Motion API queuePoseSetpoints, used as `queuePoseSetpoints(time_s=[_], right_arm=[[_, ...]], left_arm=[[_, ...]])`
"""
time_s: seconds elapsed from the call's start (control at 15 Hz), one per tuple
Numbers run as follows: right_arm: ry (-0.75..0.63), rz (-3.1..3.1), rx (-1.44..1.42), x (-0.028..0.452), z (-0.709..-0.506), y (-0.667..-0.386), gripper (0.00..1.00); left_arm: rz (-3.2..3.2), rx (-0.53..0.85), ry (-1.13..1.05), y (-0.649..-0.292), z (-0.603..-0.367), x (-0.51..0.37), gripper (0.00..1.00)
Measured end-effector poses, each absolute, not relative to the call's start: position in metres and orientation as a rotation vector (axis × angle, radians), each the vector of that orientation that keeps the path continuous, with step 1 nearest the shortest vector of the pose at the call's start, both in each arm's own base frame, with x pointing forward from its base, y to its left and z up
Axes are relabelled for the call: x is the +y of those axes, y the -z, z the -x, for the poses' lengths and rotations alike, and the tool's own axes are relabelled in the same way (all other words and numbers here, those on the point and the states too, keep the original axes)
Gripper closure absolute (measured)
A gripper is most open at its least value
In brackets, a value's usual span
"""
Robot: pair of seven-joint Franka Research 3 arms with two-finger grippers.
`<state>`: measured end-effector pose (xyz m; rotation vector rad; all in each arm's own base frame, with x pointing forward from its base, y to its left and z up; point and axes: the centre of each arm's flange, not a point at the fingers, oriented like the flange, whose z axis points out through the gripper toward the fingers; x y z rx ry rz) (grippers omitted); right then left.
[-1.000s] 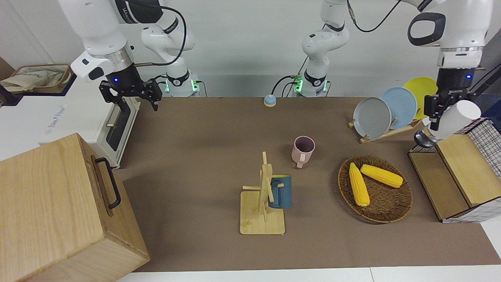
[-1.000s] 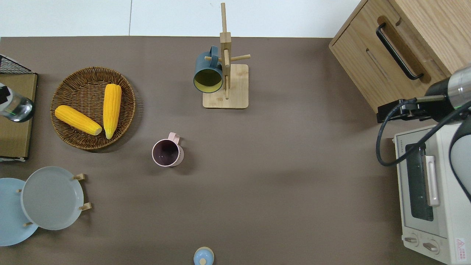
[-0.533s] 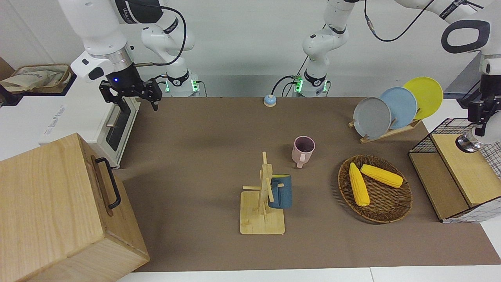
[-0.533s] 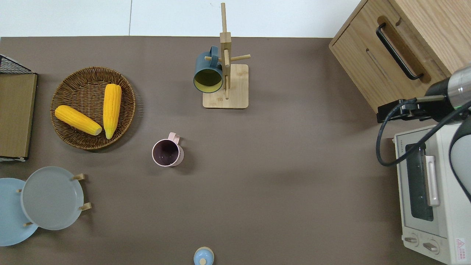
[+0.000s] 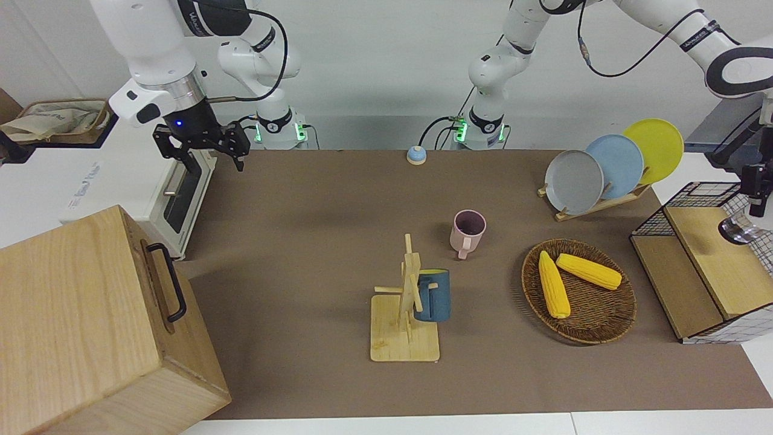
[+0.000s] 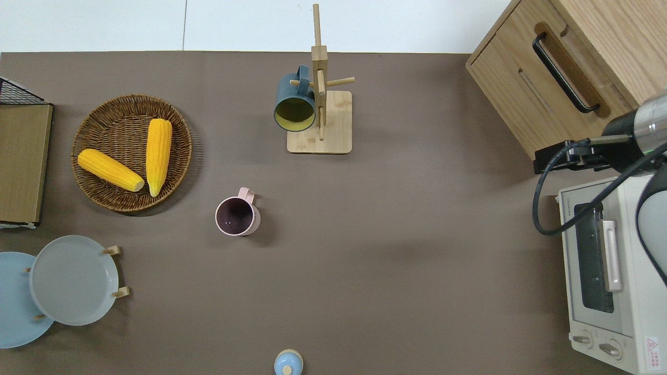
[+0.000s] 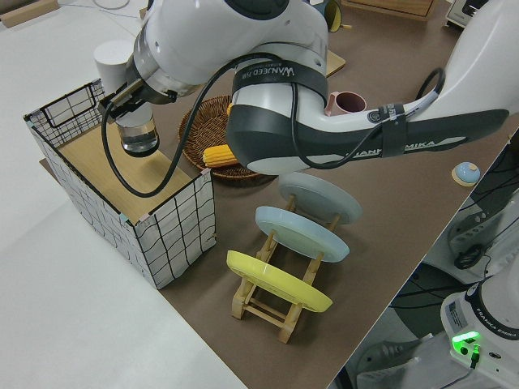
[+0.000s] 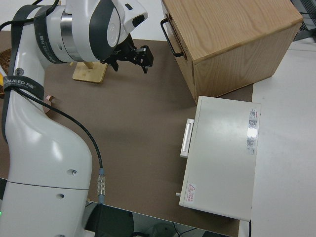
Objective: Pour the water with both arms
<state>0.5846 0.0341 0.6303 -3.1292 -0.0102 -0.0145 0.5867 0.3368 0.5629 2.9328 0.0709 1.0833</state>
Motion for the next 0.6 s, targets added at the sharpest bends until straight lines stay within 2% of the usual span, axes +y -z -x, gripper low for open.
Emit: queuePoseSetpoints(time_s=[0.2, 0.6], right_arm=[[0.015, 3.129, -0.010, 0.034, -0.585, -0.630, 0.00], [0.015, 3.129, -0.010, 0.034, -0.585, -0.630, 0.00]], left_arm=[[-2.886, 0.045, -1.104, -0.523, -0.591, 0.359, 0.36], [-2.859, 0.028, -1.137, -0.493, -0.596, 0.371, 0.36]])
